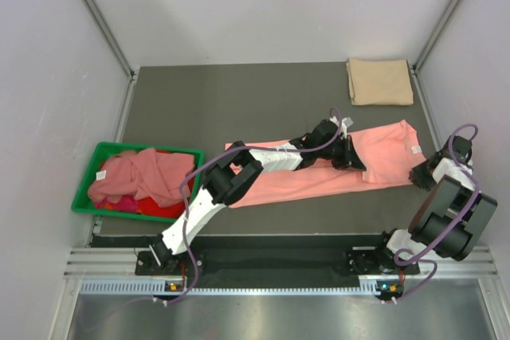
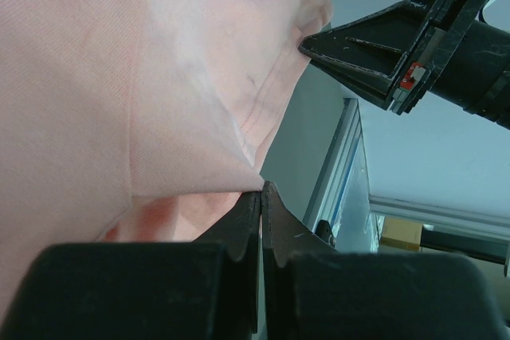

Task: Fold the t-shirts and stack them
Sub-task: Fold the tshirt

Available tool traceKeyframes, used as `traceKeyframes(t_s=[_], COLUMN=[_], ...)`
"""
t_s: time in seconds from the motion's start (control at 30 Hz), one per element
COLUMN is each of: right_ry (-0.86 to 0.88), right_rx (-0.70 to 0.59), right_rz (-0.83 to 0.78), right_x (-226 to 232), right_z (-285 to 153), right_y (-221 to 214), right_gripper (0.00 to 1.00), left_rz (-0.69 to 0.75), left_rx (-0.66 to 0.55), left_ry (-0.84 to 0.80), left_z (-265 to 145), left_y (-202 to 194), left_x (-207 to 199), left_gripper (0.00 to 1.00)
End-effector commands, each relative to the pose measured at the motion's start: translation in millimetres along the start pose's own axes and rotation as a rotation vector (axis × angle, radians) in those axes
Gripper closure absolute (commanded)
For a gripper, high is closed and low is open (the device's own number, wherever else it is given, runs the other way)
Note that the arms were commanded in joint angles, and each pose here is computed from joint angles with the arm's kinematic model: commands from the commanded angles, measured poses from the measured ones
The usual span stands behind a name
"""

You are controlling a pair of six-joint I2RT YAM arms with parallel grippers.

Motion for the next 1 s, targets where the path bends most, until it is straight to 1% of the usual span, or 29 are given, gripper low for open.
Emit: traceKeyframes(t_s=[0.0, 0.17, 0.4, 0.5, 0.57, 0.83, 0.97], right_ry=[0.054, 0.059, 0.065, 0.065, 0.067, 0.071, 0.066], right_rx=[-0.067, -0.076, -0.085, -0.085, -0.084, -0.080, -0.067], right_rz=[0.011, 0.010, 0.008, 0.009, 0.008, 0.005, 0.011], right_x=[10, 13, 15, 16, 16, 16, 14], right_z=[-10, -14, -19, -19, -19, -18, -14], right_y=[16, 19, 21, 22, 22, 21, 18], right_gripper=[0.85, 0.86, 0.80, 0.79, 0.80, 0.90, 0.85], left_rz=[0.046, 0.046, 0.043, 0.042, 0.043, 0.040, 0.040], left_rx=[-0.014, -0.012, -0.011, -0.010, -0.011, -0.009, -0.006], left_ry=[-0.066, -0.064, -0.063, -0.064, -0.065, -0.063, -0.065], left_z=[0, 0, 0, 0, 0, 1, 1], left_y=[3, 3, 2, 2, 2, 1, 0], left_x=[-12, -11, -10, -10, -10, -8, -8], left_gripper=[1.00, 1.00, 1.00, 1.00, 1.00, 1.00, 1.00])
Point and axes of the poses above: each gripper's point midway between its finger pads, its own z axis out along the fingers, its own x axis along the line the jaws close on, y = z × x, the point moved 8 cm from there along -z, back along the fingers, and after that the axes turned 11 degrees about z, right-handed, at the moved point
